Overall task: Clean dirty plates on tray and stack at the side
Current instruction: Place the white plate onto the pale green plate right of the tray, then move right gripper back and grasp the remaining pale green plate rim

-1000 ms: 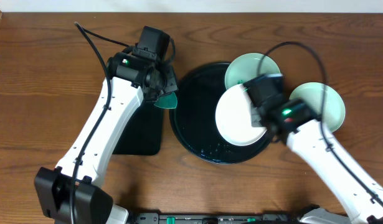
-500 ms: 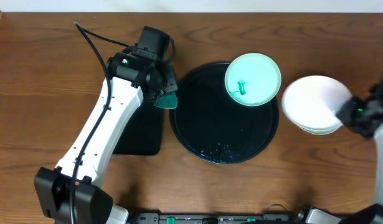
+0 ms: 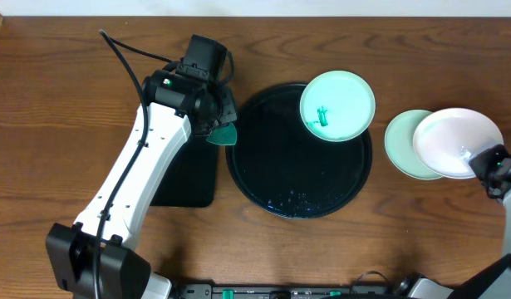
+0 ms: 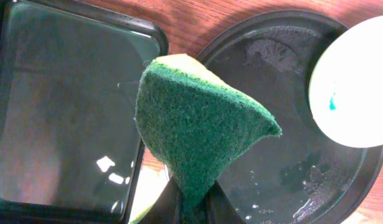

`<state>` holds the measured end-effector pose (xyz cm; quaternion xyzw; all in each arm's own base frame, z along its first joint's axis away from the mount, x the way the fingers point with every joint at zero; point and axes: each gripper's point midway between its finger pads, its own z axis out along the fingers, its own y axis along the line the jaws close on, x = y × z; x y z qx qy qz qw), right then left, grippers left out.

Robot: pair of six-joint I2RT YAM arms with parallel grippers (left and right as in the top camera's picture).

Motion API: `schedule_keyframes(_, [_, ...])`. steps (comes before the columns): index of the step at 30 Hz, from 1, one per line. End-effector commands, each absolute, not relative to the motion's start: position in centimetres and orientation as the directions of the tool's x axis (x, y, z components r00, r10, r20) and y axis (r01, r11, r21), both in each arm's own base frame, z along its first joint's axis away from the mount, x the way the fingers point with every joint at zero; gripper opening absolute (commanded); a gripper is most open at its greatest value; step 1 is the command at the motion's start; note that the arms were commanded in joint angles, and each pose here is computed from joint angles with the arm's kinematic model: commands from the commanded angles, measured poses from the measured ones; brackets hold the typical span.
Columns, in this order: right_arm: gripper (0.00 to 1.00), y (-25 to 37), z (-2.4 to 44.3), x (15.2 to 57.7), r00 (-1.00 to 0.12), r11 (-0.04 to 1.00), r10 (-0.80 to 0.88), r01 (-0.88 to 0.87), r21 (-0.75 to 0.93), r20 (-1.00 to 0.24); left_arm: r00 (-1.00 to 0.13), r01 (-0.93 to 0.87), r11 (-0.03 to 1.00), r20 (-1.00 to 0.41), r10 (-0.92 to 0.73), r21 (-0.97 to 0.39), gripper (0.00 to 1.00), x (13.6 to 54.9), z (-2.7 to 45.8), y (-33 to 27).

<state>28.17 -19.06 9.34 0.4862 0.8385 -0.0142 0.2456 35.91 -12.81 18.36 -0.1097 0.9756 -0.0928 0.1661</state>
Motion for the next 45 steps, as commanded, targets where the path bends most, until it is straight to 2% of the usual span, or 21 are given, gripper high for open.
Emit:
schedule_keyframes(1, [0.01,-18.5,7.7,28.9,-0.414,0.528,0.812,0.822,0.214,-0.412,-0.923,-0.185,0.958,-0.296,-0.246,-0.218,0.07,35.8,18.2,-12.8])
schedule_keyframes(4, [0.02,-17.7,6.4,29.7,-0.454,0.558,0.798,0.805,0.201,-0.395,-0.923,-0.185,0.958,-0.296,-0.246,-0.218,0.07,35.8,18.2,-12.8])
schedule_keyframes(6, [0.06,-17.3,5.3,29.9,-0.476,0.566,0.795,0.805,0.177,-0.376,-0.923,-0.185,0.958,-0.296,-0.246,-0.218,0.07,35.8,18.2,-12.8])
schedule_keyframes(10, [0.27,-15.9,3.9,30.3,-0.519,0.591,0.782,0.793,0.149,-0.344,-0.923,-0.185,0.958,-0.296,-0.245,-0.217,0.07,35.8,18.2,-12.8])
schedule_keyframes(13, [0.34,-15.6,4.8,31.0,-0.529,0.605,0.773,0.782,0.153,-0.351,-0.923,-0.185,0.959,-0.295,-0.245,-0.217,0.07,35.8,18.2,-12.8])
schedule_keyframes(19, [0.36,-15.7,10.0,33.3,-0.583,0.666,0.723,0.731,0.148,-0.372,-0.923,-0.185,0.958,-0.296,-0.245,-0.217,0.07,35.8,18.2,-12.8])
schedule_keyframes(23, [0.44,-11.5,15.5,37.4,-0.719,0.834,0.551,0.491,0.252,-0.423,-0.924,-0.185,0.959,-0.295,-0.244,-0.216,0.07,35.8,18.2,-12.8])
schedule_keyframes(27, [0.49,-7.1,16.9,39.6,-0.792,0.926,0.375,0.300,0.227,-0.482,-0.925,-0.183,0.960,-0.294,-0.242,-0.214,0.07,35.7,18.2,-12.8])
schedule_keyframes(32, [0.53,-2.8,14.7,41.6,-0.855,0.986,0.158,0.110,0.126,-0.494,-0.925,-0.183,0.959,-0.294,-0.242,-0.214,0.07,35.7,18.2,-12.8])
schedule_keyframes(39, [0.67,0.8,7.9,44.8,-0.899,0.994,-0.066,-0.099,0.055,-0.434,-0.925,-0.183,0.960,-0.294,-0.242,-0.214,0.07,35.7,18.2,-12.8])
schedule_keyframes(43, [0.66,1.8,4.8,46.4,-0.900,0.987,-0.101,-0.143,0.070,-0.423,-0.925,-0.183,0.960,-0.294,-0.242,-0.214,0.07,35.7,18.2,-12.8])
schedule_keyframes(45, [0.59,2.0,3.4,46.8,-0.902,0.986,-0.103,-0.149,0.078,-0.420,-0.925,-0.183,0.960,-0.293,-0.242,-0.213,0.07,35.7,18.1,-12.8])
